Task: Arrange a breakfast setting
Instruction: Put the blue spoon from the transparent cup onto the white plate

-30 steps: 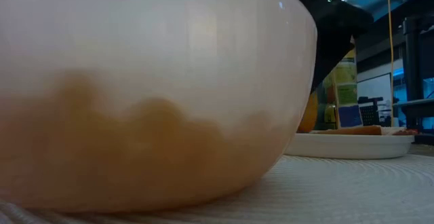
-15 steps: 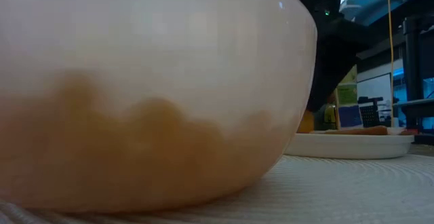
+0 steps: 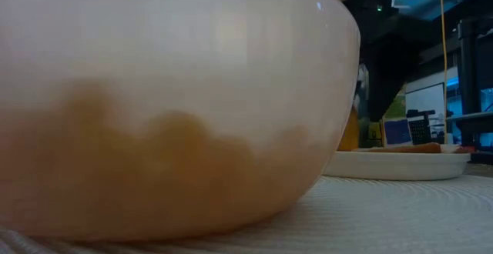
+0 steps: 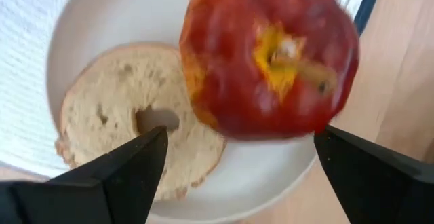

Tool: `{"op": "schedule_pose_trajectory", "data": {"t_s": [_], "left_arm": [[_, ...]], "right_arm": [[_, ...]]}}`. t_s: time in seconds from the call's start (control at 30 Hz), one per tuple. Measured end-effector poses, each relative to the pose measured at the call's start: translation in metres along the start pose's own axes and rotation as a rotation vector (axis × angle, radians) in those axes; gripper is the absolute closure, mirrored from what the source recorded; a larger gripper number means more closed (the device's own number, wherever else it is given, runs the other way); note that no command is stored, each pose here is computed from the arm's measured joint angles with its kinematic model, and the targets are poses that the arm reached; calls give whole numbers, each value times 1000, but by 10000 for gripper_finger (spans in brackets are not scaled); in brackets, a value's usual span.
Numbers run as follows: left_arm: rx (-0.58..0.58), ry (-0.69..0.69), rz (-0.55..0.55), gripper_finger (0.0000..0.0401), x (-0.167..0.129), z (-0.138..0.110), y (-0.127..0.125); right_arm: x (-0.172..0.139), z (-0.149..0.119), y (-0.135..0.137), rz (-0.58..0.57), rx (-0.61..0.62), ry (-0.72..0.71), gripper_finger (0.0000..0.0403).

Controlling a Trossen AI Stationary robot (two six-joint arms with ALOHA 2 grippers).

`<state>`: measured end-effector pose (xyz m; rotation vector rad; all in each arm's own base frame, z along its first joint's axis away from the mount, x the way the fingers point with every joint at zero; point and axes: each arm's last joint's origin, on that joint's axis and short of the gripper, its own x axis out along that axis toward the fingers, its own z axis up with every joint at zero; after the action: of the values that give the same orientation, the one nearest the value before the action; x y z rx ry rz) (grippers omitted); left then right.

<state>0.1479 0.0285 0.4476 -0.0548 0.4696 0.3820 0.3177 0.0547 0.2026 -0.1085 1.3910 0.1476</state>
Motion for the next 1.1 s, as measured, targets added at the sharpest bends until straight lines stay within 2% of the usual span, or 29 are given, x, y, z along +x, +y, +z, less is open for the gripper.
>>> {"op": "schedule_pose_trajectory", "data": {"t_s": [0.3, 0.43, 0.53, 0.6, 0.67, 0.73, 0.83, 0.93, 1.1], "left_arm": [[0, 0, 0, 173, 0, 0, 0], [0, 0, 0, 173, 0, 0, 0], [0, 0, 0, 173, 0, 0, 0], [0, 0, 0, 173, 0, 0, 0], [22, -1, 2, 173, 0, 0, 0], [169, -17, 22, 173, 0, 2, 0], [300, -20, 44, 173, 0, 2, 1], [335, -18, 50, 173, 0, 2, 1], [335, -16, 50, 173, 0, 2, 1]], "right_arm": [[-12, -5, 0, -8, 42, 105, 42], [-28, -4, -1, -31, 53, 155, 42], [-46, 3, 0, -33, 53, 142, 48], [-61, 11, -1, -47, 39, 65, 56], [-81, 23, -1, -74, -29, -81, 67], [-102, 35, -1, -104, -133, -272, 79], [-128, 44, -4, -156, -253, -506, 99], [-146, 42, -15, -195, -237, -606, 121], [-159, 34, -33, -211, -235, -640, 150]]}}
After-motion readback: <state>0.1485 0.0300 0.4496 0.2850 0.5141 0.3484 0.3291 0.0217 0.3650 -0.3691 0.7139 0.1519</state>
